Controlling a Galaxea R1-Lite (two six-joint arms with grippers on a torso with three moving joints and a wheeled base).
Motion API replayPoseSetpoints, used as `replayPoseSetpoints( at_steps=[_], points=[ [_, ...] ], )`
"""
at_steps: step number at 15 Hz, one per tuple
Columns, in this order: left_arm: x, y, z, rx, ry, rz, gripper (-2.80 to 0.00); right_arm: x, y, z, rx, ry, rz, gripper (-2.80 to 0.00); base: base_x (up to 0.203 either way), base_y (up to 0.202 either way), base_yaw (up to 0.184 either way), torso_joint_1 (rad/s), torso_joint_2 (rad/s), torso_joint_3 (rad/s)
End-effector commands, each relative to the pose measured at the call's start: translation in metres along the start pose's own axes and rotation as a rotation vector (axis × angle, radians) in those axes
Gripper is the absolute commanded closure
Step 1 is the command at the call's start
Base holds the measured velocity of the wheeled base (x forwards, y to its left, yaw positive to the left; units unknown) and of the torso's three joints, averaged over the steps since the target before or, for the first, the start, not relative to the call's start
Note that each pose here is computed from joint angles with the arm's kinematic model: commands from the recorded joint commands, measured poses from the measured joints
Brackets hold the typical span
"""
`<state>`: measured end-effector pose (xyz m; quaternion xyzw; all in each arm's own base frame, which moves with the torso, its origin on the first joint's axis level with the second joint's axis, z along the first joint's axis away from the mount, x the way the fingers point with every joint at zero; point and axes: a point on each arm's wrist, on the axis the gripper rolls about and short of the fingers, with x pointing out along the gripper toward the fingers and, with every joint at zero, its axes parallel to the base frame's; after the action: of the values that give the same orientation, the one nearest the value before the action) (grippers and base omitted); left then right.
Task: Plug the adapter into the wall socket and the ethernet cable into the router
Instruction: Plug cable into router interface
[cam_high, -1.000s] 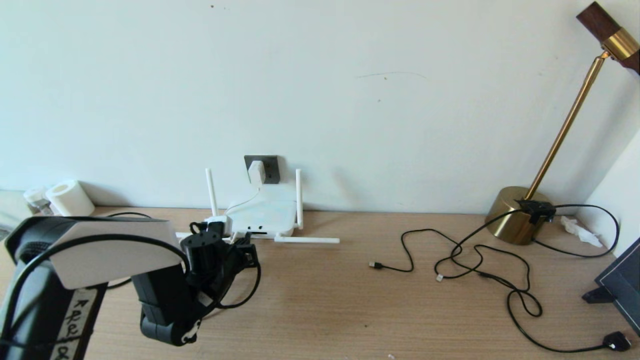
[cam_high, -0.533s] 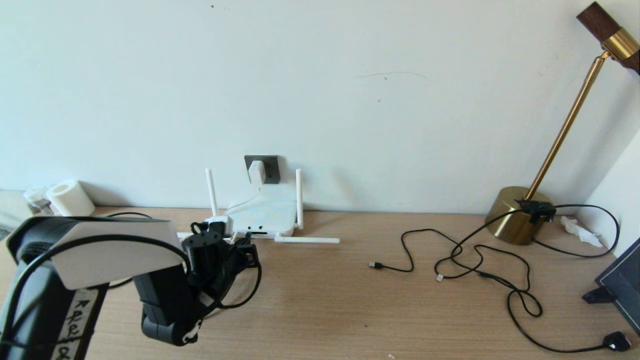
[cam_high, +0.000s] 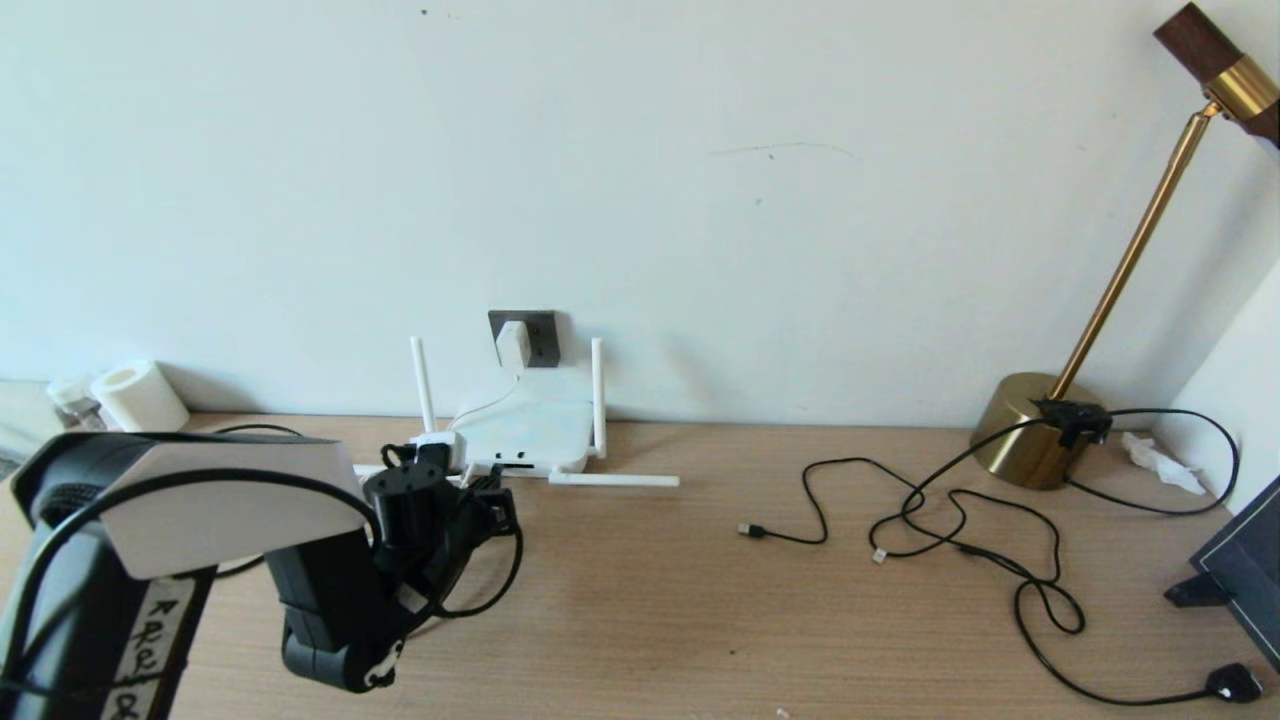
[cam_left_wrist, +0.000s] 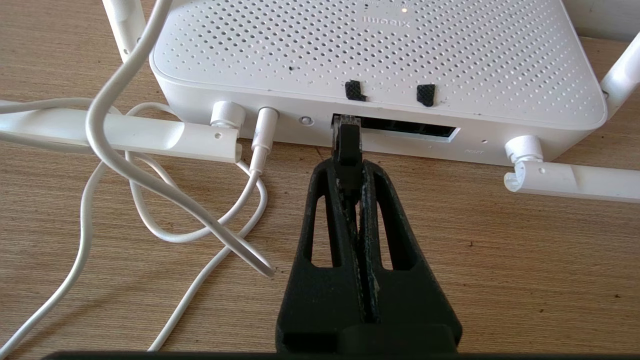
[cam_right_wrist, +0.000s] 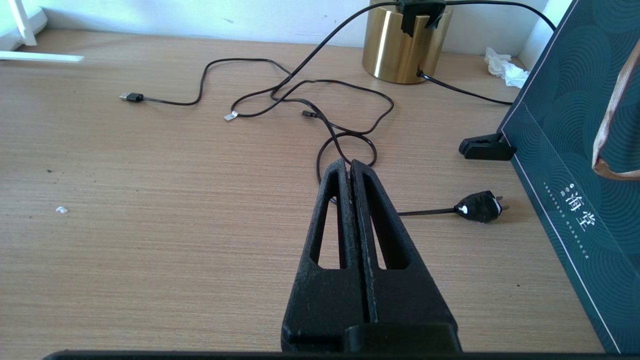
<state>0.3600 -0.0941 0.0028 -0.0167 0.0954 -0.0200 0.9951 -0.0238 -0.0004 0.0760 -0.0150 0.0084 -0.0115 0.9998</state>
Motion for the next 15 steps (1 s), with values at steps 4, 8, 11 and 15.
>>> replayPoseSetpoints(
  at_steps=[4, 8, 11, 15],
  points=[
    [-0.002, -0.0042, 0.0007, 0.0, -0.007, -0.008, 0.0, 0.0001, 0.0, 0.0, -0.001, 0.002, 0.0, 0.0, 0.0, 0.0, 0.0, 0.0, 0.0, 0.0],
    [-0.0028, -0.0046, 0.0032, -0.001, -0.014, -0.01, 0.0, 0.0001, 0.0, 0.0, -0.001, 0.002, 0.001, 0.0, 0.0, 0.0, 0.0, 0.0, 0.0, 0.0],
    [-0.0047, -0.0041, 0.0019, 0.001, -0.006, -0.008, 0.0, 0.0001, 0.0, 0.0, -0.001, 0.002, 0.0, 0.0, 0.0, 0.0, 0.0, 0.0, 0.0, 0.0],
    [-0.0049, -0.0045, 0.0025, 0.001, -0.008, -0.009, 0.0, 0.0001, 0.0, 0.0, -0.001, 0.002, 0.0, 0.0, 0.0, 0.0, 0.0, 0.0, 0.0, 0.0]
  ],
)
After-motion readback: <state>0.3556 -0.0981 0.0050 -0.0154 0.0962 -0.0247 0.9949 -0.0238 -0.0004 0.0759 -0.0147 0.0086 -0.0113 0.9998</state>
